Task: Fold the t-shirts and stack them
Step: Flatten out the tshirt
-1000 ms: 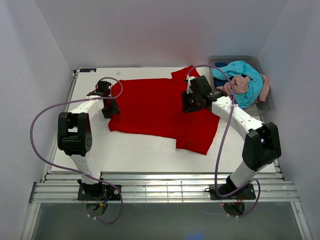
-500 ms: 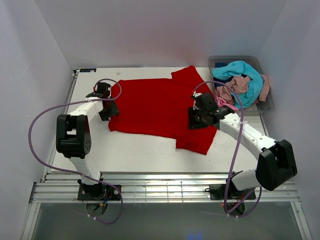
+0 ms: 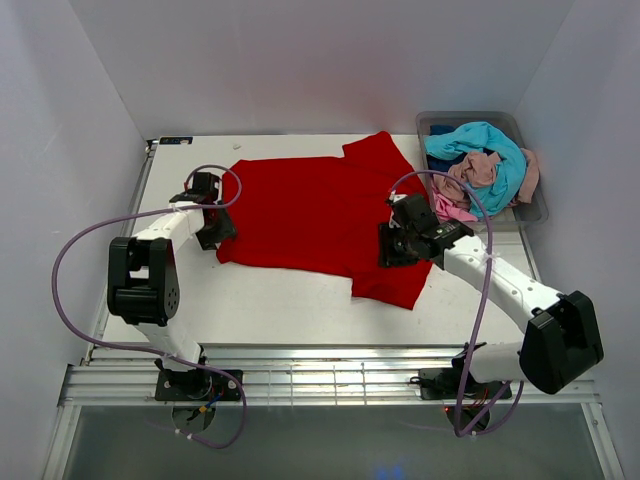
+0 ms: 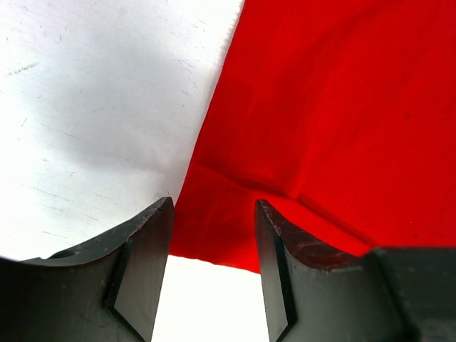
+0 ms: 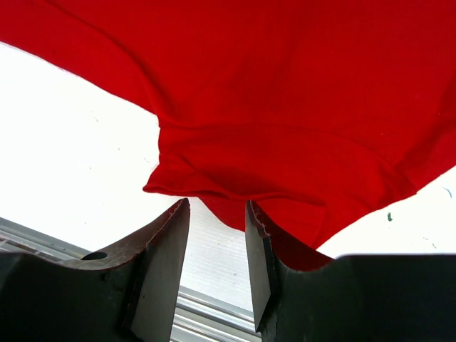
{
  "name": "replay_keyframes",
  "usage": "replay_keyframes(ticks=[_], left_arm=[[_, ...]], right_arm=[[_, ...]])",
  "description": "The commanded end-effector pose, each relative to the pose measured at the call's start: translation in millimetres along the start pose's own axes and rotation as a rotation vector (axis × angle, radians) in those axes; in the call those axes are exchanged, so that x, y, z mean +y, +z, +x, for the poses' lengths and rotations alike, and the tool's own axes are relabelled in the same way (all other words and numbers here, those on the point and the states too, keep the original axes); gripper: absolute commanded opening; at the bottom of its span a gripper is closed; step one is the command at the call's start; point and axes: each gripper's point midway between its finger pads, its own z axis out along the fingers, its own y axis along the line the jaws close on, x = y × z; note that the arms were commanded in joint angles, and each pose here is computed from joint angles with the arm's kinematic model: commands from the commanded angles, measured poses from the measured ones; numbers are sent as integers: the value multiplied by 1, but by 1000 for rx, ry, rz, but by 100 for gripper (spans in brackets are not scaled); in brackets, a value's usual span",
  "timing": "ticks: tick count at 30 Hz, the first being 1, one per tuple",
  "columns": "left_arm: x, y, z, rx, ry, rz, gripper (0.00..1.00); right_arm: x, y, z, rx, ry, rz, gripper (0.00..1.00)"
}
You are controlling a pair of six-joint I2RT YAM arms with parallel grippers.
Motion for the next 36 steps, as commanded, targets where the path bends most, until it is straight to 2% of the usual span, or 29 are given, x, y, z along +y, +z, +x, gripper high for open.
replay_keyframes(ticks=[1,6,9,14,16,17,19,26,30,33,34,36], left_arm=[[1,-13,-9,-53,-19,9,60],[6,-10,-3,-40,-15,-6,54],[6,-9,2,-30,-16,0,43],[6,-11,4,-31,-15,9,9],[6,-13,3,-34,-11,13,0],[6,-14,4,-35,-8,15,0],[5,-20,2,-42,-9,22,0],[-5,-77,-29,-159,-21,100,0],[-4,-87,-22,-153,-21,115,0],[7,-70,-8,-115,-12,61,0],[9,-63,-3,-95,0,48,20],[14,-49,8,-55,12,25,53]], right_arm=[[1,-6,1,-20,7,3,43],[1,-8,7,-19,20,-1,43],[0,-9,11,-17,29,2,43],[-3,-11,19,-6,38,12,43],[-6,-13,23,-2,43,26,43],[-8,-13,25,3,47,32,43],[-11,-17,28,5,55,48,43],[-23,-25,41,9,84,99,43],[-33,-22,60,56,111,147,43],[-39,-19,71,79,130,173,56],[-41,-17,74,86,131,179,58],[-42,-17,76,88,136,186,61]])
